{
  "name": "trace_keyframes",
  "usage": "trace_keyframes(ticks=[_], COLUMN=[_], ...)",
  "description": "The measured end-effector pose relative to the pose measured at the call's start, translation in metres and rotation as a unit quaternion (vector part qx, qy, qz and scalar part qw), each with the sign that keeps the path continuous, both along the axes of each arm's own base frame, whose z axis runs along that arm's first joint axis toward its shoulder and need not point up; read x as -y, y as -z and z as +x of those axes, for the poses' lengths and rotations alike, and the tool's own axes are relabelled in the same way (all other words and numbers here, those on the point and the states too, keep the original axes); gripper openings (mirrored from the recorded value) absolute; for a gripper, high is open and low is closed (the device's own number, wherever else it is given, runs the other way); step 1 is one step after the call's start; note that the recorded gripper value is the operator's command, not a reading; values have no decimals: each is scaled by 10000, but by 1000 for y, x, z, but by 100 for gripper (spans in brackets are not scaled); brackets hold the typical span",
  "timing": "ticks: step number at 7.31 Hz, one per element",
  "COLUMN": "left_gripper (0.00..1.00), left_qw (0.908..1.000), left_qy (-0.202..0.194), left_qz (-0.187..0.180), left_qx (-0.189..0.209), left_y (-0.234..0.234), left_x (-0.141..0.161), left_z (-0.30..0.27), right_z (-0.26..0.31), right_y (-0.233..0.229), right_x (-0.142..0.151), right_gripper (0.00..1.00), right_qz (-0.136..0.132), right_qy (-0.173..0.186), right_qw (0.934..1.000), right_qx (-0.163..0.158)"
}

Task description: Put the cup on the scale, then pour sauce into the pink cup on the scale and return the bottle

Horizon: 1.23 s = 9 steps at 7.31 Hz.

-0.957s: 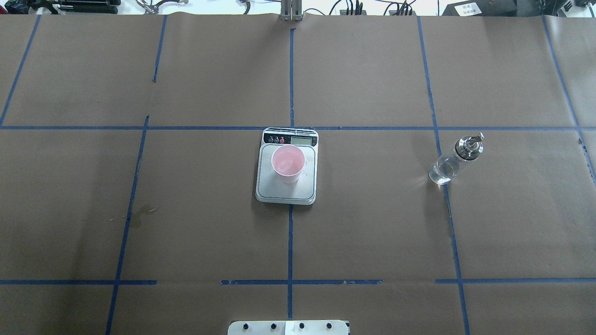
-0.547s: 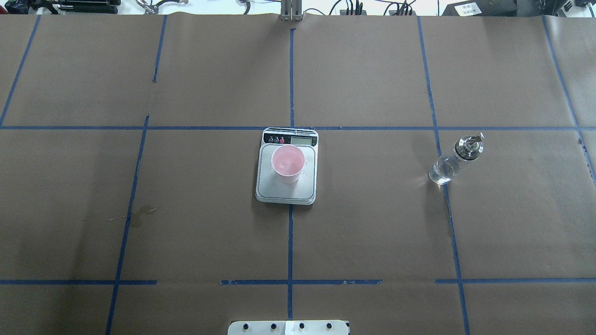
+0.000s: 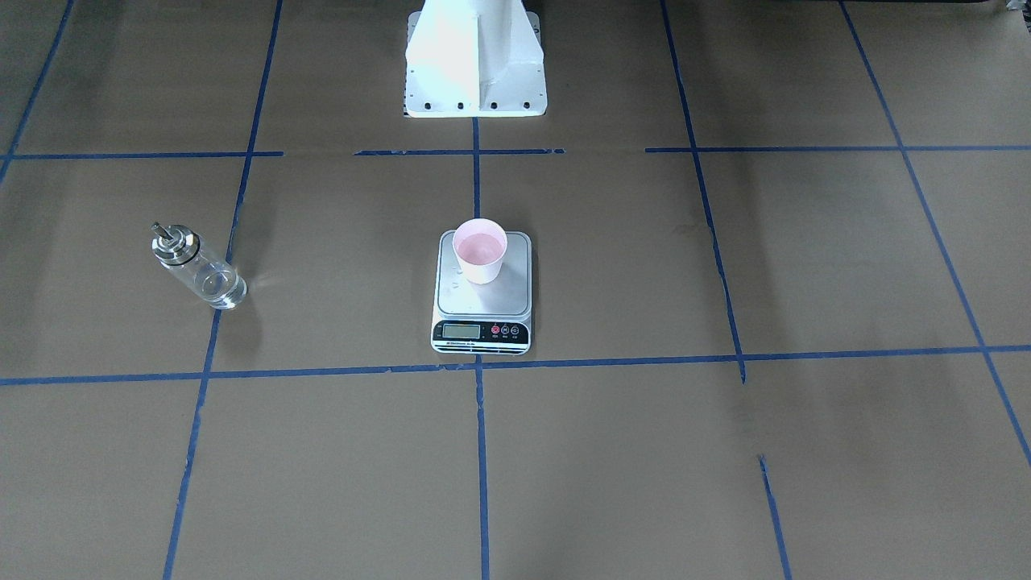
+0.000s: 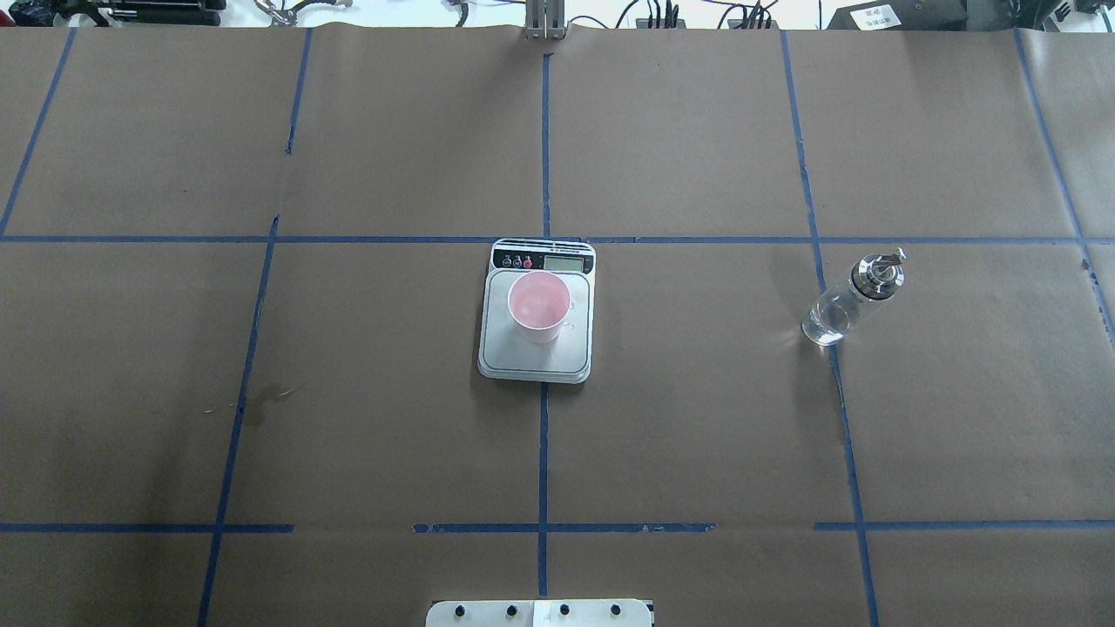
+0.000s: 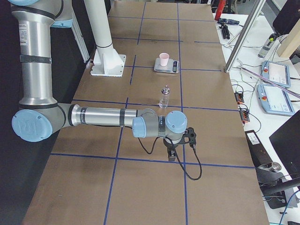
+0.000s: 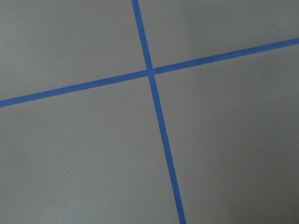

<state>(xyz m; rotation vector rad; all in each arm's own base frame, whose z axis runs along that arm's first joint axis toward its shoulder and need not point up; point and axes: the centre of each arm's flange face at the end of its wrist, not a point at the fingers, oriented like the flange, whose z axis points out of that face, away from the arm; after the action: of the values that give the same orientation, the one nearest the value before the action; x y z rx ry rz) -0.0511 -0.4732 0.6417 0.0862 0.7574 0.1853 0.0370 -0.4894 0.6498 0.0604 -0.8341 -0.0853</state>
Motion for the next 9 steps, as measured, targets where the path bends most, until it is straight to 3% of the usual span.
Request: trace_keyframes(ticks=[7,9], left_gripper=[100,100], left_qw=[9997,9997], left_qy=[220,239], left_qz=[-25,-44], left_qx=[67,56], left_y=[-4,-5], left_x=[-7,-7], left_z=[-22,-22], right_z=[2,3], right_y=[-5,-7], right_x=[-1,-1], right_gripper=[100,100], right_qz=[-30,-221], right_qy=[-11,-180], right_qw=[9999,9994], right_qx=[-142,-185])
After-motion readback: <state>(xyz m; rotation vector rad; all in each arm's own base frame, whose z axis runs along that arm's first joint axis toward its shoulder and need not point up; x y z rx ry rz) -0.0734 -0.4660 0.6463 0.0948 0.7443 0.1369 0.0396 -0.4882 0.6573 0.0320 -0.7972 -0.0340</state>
